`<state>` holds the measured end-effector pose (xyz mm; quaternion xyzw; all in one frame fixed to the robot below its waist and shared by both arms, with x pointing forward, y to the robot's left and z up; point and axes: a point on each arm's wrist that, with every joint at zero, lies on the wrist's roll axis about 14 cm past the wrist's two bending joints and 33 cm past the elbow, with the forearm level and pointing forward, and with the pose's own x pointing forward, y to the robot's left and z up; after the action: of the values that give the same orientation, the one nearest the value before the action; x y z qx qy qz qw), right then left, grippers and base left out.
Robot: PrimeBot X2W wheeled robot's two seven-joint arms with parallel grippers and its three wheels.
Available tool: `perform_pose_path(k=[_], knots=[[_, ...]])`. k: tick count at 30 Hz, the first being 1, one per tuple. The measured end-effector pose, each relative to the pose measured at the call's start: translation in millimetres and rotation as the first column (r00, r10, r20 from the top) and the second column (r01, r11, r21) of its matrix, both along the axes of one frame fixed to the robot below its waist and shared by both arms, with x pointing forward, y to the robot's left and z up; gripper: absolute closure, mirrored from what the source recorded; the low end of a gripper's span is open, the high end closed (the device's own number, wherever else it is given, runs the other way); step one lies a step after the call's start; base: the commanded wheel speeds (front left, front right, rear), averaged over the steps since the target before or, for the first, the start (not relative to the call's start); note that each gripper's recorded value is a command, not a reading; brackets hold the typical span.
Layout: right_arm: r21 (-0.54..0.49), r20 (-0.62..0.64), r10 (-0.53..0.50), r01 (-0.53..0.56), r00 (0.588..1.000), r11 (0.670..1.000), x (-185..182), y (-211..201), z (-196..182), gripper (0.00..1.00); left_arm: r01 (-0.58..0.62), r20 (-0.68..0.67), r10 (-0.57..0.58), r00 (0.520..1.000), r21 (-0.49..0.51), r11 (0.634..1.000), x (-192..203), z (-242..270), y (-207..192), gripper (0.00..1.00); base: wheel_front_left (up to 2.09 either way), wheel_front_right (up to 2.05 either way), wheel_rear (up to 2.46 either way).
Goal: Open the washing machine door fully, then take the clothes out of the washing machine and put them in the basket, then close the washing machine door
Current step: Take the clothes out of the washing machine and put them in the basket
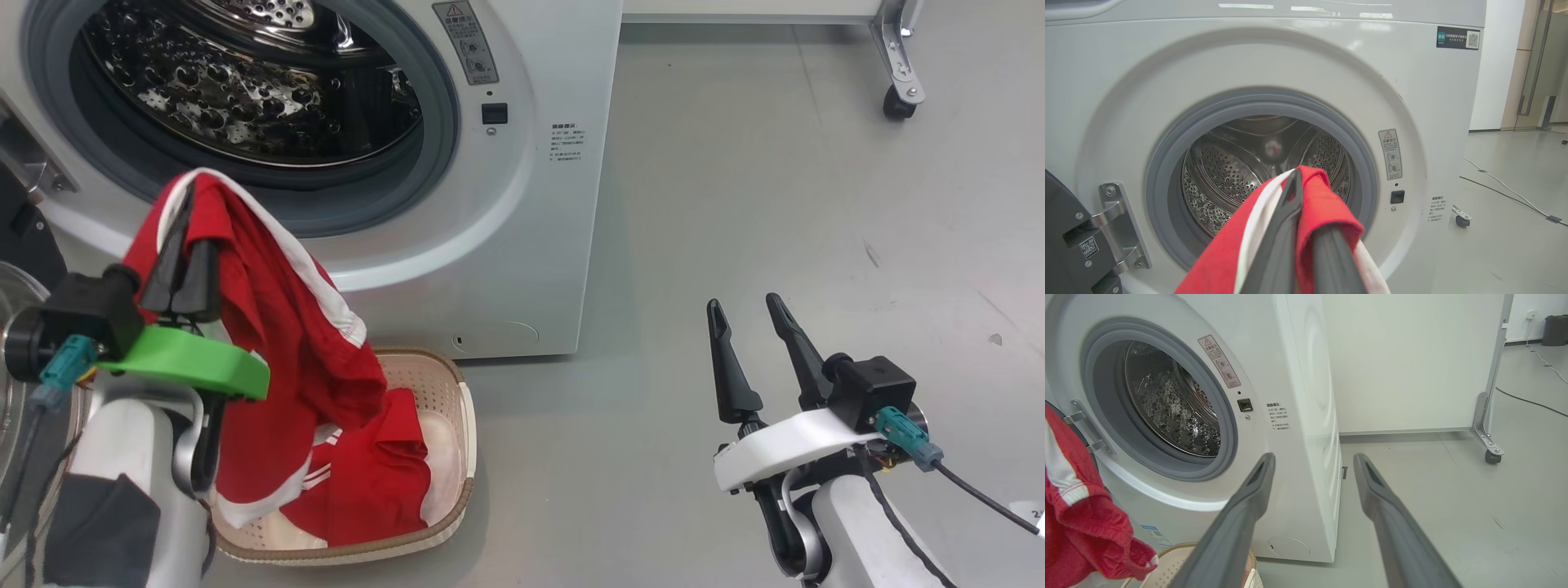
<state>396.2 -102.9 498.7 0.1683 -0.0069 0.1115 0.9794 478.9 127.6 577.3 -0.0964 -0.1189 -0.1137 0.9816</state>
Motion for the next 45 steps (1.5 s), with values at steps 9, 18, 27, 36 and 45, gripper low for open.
perform_pose_path(k=[9, 18, 27, 36, 45], knots=[[0.002, -0.017, 0.005, -0.005, 1.000, 1.000, 0, 0, -7, 0.00, 0.045, -0.185, -0.039, 0.982, 0.032, 0.998, -17, -69, -11, 1.00, 0.00, 0.00, 0.00], [-0.002, -0.048, -0.019, 0.019, 0.999, 1.000, 6, -9, -18, 0.00, 0.108, -0.351, -0.073, 0.934, 0.080, 0.991, -18, -126, -20, 1.00, 0.00, 0.00, 0.00], [-0.012, -0.075, -0.048, 0.047, 0.996, 0.999, 17, -19, -31, 0.00, 0.170, -0.485, -0.093, 0.870, 0.118, 0.978, -15, -180, -26, 1.00, 0.00, 0.00, 0.00], [-0.028, -0.107, -0.081, 0.078, 0.991, 0.997, 23, -32, -44, 0.00, 0.208, -0.565, -0.117, 0.816, 0.099, 0.973, -5, -215, -39, 1.00, 0.00, 0.00, 0.00], [-0.048, -0.157, -0.110, 0.104, 0.981, 0.993, 28, -41, -64, 0.00, 0.233, -0.649, -0.112, 0.753, 0.102, 0.967, 7, -255, -41, 1.00, 0.00, 0.00, 0.00]])
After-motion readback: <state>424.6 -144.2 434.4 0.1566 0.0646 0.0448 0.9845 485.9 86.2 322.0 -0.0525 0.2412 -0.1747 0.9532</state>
